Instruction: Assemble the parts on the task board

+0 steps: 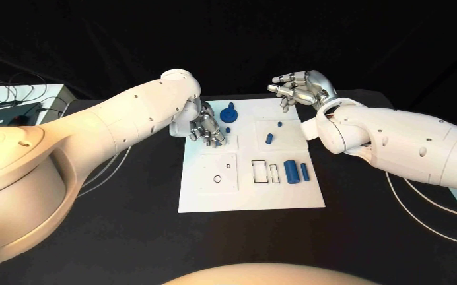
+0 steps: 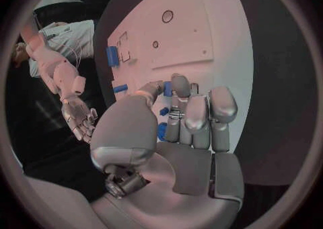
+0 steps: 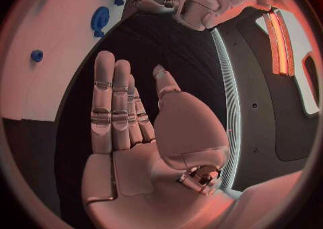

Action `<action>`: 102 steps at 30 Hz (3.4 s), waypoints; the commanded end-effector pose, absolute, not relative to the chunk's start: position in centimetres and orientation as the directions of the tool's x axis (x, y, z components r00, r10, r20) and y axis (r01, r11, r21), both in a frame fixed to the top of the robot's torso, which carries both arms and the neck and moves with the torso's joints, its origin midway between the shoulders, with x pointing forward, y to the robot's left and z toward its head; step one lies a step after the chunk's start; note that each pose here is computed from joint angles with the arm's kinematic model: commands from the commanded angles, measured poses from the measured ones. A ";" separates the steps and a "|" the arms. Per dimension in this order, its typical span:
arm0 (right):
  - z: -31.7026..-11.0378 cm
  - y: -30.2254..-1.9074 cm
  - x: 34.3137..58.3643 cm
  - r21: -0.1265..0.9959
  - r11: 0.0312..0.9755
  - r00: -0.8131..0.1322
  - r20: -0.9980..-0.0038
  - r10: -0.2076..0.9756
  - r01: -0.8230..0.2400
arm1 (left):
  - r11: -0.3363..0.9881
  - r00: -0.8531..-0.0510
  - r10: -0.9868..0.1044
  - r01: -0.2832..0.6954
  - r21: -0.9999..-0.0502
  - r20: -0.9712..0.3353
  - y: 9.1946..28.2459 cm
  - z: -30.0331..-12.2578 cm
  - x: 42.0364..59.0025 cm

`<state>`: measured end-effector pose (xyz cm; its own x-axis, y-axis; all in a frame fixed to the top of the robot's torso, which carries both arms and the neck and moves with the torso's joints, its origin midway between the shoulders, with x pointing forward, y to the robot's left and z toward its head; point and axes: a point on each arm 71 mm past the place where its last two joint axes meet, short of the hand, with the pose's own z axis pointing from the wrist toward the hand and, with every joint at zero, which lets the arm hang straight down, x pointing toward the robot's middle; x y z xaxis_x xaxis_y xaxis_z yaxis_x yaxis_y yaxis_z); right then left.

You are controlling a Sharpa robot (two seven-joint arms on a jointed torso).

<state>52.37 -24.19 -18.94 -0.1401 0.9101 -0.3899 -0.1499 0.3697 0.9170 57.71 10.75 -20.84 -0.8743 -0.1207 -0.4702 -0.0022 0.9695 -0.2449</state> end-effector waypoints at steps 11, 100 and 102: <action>-18.9 -24.0 52.3 0.915 0.369 -0.151 -0.393 0.907 -0.165 | 0.970 -0.858 -0.143 -0.022 -0.242 -0.493 10.5 -21.0 57.8; -19.2 -24.8 52.3 0.913 0.377 -0.142 -0.398 0.907 -0.154 | 0.922 -0.835 -0.269 -0.078 -0.380 -0.481 12.5 -18.7 56.5; -19.3 -24.9 52.3 0.913 0.377 -0.141 -0.398 0.906 -0.153 | 0.913 -0.824 -0.289 -0.084 -0.399 -0.488 12.6 -18.2 56.5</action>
<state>52.29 -24.94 -19.37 -0.1298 0.9097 -0.3945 -0.1380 0.3775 0.9157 56.42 12.82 -18.46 -0.8392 -0.2480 -0.4840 -0.0618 0.9277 -0.3683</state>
